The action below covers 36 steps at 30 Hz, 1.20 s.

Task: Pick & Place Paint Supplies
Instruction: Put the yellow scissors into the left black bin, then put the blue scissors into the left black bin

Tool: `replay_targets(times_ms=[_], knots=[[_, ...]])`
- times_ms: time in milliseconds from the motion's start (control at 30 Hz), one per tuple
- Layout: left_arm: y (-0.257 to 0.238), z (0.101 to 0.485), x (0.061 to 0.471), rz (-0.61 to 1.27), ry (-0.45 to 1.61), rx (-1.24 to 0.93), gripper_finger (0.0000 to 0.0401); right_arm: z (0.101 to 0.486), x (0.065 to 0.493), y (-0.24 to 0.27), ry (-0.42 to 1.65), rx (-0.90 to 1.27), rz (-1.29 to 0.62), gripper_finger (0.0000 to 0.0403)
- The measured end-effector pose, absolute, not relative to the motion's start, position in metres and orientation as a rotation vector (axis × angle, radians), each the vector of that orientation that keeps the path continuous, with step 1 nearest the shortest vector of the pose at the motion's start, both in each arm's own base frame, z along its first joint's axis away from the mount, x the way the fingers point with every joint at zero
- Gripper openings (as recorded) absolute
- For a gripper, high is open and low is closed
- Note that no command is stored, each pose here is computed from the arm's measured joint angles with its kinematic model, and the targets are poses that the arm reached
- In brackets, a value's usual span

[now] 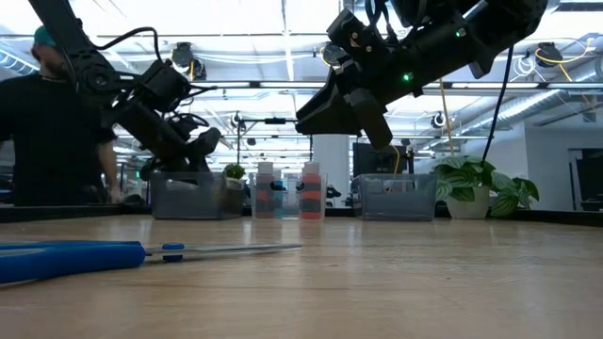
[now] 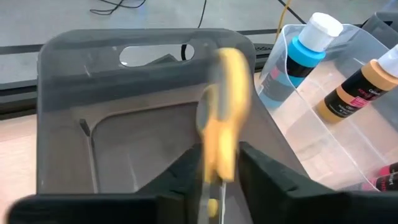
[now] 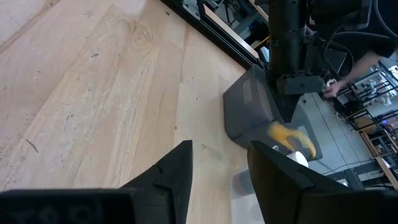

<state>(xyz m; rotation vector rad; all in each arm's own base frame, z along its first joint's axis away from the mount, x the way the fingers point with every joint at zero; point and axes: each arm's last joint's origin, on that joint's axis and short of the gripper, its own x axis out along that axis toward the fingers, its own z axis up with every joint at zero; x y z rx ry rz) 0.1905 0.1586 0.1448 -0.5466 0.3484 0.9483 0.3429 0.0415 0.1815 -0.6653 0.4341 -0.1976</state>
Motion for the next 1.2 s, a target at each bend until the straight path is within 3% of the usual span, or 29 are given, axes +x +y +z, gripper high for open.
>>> replay_targets(times_ms=[233,467,867,1200], knots=[[0.159,0.145,0.19,0.954,0.349,-0.539,0.0192,0.181,0.343,0.042,0.434,-0.665,-0.198,0.0139],[0.16,0.148,0.192,0.934,0.323,-0.507,0.0229,0.181,0.343,0.041,0.434,-0.665,-0.198,0.0139],[0.159,0.141,0.194,0.942,0.357,-0.52,0.0214,0.181,0.343,0.041,0.435,-0.666,-0.198,0.0139],[0.147,0.172,0.201,0.694,0.207,-0.512,0.0196,0.181,0.343,0.041,0.438,-0.661,-0.198,0.0139]])
